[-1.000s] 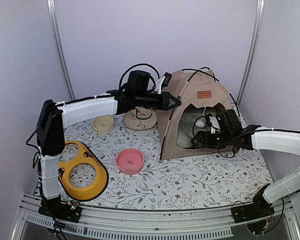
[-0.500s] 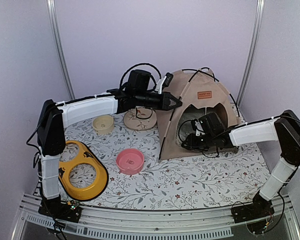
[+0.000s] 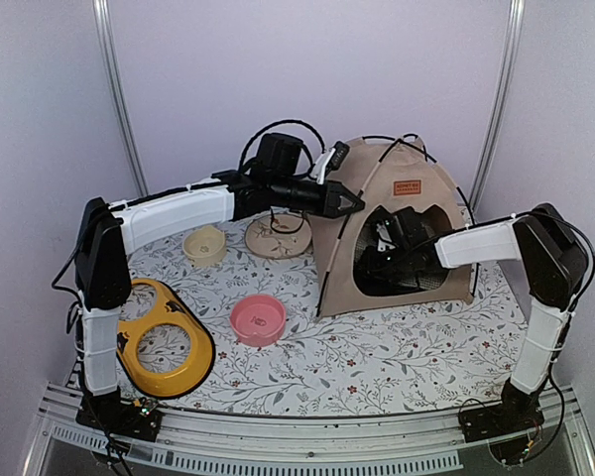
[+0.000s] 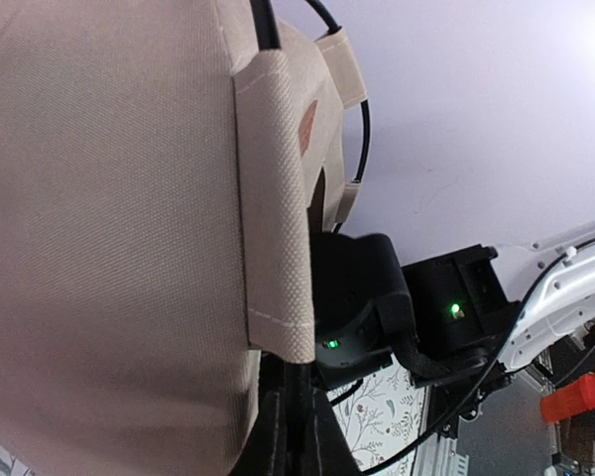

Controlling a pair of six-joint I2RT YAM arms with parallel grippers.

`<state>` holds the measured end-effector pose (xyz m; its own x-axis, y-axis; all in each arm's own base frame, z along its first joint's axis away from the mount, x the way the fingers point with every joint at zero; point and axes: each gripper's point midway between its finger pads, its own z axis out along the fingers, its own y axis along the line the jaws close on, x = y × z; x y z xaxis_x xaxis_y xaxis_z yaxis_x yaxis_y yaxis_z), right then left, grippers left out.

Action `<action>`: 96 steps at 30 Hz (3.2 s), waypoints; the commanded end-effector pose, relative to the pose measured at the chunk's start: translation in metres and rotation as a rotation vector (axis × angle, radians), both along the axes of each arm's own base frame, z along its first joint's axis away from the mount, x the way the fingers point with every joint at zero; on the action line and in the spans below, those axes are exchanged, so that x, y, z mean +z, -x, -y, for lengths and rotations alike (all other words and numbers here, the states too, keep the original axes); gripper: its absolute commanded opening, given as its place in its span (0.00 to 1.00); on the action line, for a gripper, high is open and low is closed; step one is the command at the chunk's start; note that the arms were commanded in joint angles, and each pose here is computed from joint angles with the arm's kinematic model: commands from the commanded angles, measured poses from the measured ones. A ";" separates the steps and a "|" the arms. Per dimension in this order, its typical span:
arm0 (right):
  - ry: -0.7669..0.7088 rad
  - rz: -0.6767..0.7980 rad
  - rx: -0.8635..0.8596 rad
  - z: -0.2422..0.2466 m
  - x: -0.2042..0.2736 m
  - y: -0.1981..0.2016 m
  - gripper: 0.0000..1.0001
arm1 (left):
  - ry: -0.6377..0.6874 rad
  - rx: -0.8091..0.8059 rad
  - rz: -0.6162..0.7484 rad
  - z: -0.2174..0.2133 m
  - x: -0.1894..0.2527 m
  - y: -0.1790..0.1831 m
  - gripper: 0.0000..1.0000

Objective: Set up the pet tent

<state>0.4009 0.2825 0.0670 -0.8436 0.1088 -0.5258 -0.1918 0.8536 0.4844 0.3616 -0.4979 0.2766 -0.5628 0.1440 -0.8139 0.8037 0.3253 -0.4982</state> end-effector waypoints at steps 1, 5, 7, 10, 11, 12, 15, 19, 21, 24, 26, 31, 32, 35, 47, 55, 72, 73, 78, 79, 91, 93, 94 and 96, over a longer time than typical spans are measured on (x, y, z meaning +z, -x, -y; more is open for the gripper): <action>0.078 0.011 0.079 -0.004 -0.014 0.037 0.32 | -0.041 0.067 -0.036 -0.012 -0.011 -0.020 0.00; 0.041 0.034 0.098 0.008 -0.002 0.069 0.42 | -0.037 0.082 -0.045 -0.018 -0.014 -0.035 0.00; 0.007 0.059 0.111 0.009 0.014 0.077 0.47 | -0.039 0.077 -0.041 -0.018 -0.014 -0.037 0.00; -0.024 0.110 0.109 0.011 0.040 0.078 0.57 | -0.040 0.064 -0.037 -0.016 -0.014 -0.036 0.00; -0.030 0.129 0.102 0.010 0.049 0.075 0.60 | -0.037 0.058 -0.037 -0.015 -0.014 -0.035 0.00; -0.032 0.145 0.087 0.010 0.055 0.070 0.61 | -0.034 0.049 -0.036 -0.015 -0.014 -0.034 0.00; -0.019 0.144 0.036 0.010 0.061 0.049 0.59 | -0.022 0.025 -0.024 -0.012 -0.010 -0.030 0.00; -0.007 0.139 0.003 0.004 0.060 0.029 0.52 | -0.010 0.016 0.010 -0.009 -0.004 -0.029 0.00; -0.025 0.147 0.002 0.004 0.064 0.030 0.51 | -0.008 0.021 0.023 -0.008 -0.005 -0.032 0.00; -0.030 0.165 -0.026 0.017 0.071 0.041 0.52 | -0.004 -0.007 0.060 -0.003 -0.007 -0.034 0.00; -0.030 0.178 -0.048 0.028 0.077 0.052 0.54 | -0.008 -0.022 0.092 0.001 -0.007 -0.037 0.00; -0.023 0.211 -0.105 0.060 0.090 0.079 0.60 | 0.021 -0.125 0.120 0.019 -0.006 -0.036 0.00; -0.022 0.219 -0.116 0.065 0.094 0.083 0.61 | 0.030 -0.139 0.126 0.024 -0.005 -0.035 0.00; -0.023 0.249 -0.140 0.078 0.109 0.093 0.65 | 0.050 -0.152 0.137 0.036 -0.005 -0.036 0.00; -0.021 0.406 -0.119 0.091 0.187 0.099 0.80 | 0.152 -0.111 0.090 0.068 -0.015 -0.050 0.11; -0.080 0.438 0.000 0.062 0.208 0.094 0.83 | 0.124 -0.009 0.172 0.038 0.023 -0.049 0.54; -0.250 0.543 0.373 -0.028 0.245 0.117 0.90 | 0.070 0.360 0.110 -0.110 0.039 -0.026 0.86; -0.252 0.544 0.394 -0.036 0.246 0.119 0.90 | 0.049 0.409 0.087 -0.122 0.030 -0.026 0.86; -0.244 0.511 0.496 -0.075 0.231 0.128 0.91 | -0.096 0.646 -0.042 -0.189 -0.026 -0.019 0.87; -0.239 0.500 0.510 -0.082 0.226 0.129 0.91 | -0.120 0.693 -0.060 -0.203 -0.035 -0.015 0.87; -0.080 0.352 0.616 -0.133 0.142 0.146 0.91 | -0.345 1.000 -0.332 -0.317 -0.132 0.067 0.92; -0.039 0.313 0.624 -0.136 0.122 0.147 0.90 | -0.379 1.016 -0.403 -0.324 -0.153 0.080 0.93; -0.012 0.292 0.624 -0.137 0.109 0.148 0.90 | -0.387 1.031 -0.446 -0.328 -0.163 0.086 0.94; 0.026 0.255 0.609 -0.140 0.093 0.144 0.88 | -0.403 1.052 -0.509 -0.334 -0.180 0.098 0.95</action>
